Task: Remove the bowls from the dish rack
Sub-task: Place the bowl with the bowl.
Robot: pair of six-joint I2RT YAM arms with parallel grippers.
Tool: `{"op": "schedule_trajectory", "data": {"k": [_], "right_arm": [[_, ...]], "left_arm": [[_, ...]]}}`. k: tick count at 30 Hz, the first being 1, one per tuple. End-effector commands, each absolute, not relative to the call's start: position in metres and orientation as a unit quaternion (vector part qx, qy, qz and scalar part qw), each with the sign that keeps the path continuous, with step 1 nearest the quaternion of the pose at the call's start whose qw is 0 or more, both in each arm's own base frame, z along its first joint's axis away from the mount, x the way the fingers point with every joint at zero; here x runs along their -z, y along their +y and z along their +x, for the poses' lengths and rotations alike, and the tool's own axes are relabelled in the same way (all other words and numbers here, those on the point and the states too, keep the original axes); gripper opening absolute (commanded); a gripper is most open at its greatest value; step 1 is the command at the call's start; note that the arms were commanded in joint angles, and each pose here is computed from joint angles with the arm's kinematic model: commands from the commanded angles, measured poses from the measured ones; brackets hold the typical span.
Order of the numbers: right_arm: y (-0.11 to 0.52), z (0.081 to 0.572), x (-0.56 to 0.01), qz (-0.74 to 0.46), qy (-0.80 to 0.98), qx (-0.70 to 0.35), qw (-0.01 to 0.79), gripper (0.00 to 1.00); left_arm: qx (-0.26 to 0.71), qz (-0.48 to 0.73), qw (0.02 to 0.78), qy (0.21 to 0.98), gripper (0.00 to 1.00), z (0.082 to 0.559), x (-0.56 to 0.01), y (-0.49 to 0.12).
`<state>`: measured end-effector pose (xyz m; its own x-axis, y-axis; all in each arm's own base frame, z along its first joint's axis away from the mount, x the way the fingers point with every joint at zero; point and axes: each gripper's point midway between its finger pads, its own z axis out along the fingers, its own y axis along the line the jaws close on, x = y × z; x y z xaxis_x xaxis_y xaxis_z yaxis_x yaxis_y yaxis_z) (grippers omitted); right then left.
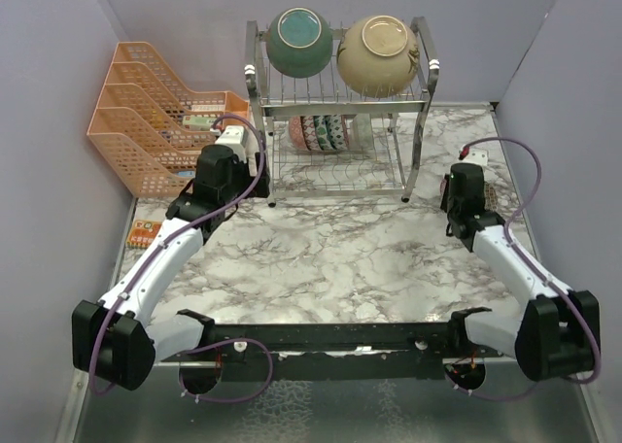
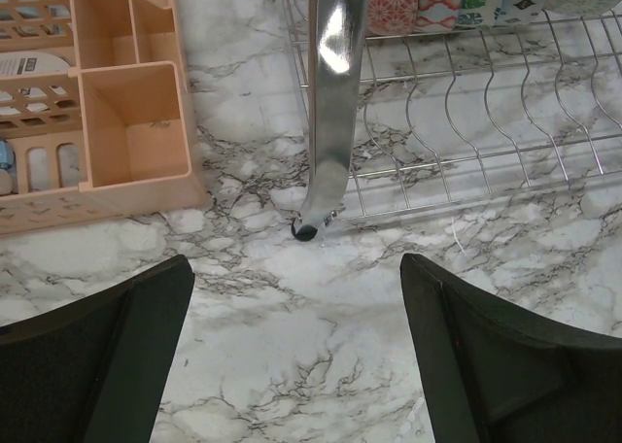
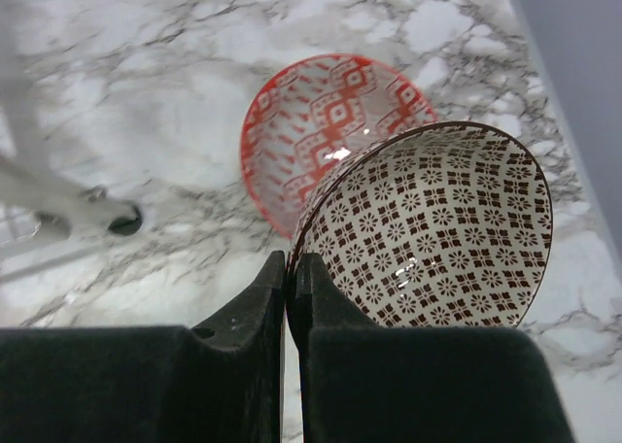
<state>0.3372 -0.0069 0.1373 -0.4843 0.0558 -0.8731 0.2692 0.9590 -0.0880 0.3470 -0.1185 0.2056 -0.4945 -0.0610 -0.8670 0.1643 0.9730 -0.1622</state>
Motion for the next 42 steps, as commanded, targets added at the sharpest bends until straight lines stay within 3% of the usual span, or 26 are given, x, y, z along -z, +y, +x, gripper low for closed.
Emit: {"op": "schedule_trajectory", "data": {"k": [1,13,21,42], "right_arm": [[-0.016,0.385,-0.17,0.079,0.837,0.119,0.528,0.01],[-0.02,0.438,-0.174,0.04,0.854,0.17,0.489,0.01],[-0.018,0.421,-0.15,0.024,0.885,0.164,0.436,0.01],[-0.021,0.394,-0.11,0.017,0.906,0.171,0.387,0.01]], "left_arm": [[0.094,0.024,0.525,0.845,0.91,0.347,-0.216,-0.106],[0.089,0.017,0.53,0.843,0.91,0.348,-0.219,-0.099],[0.091,0.014,0.529,0.844,0.91,0.348,-0.219,-0.097],[0.083,0.008,0.536,0.84,0.91,0.349,-0.222,-0.089]]}}
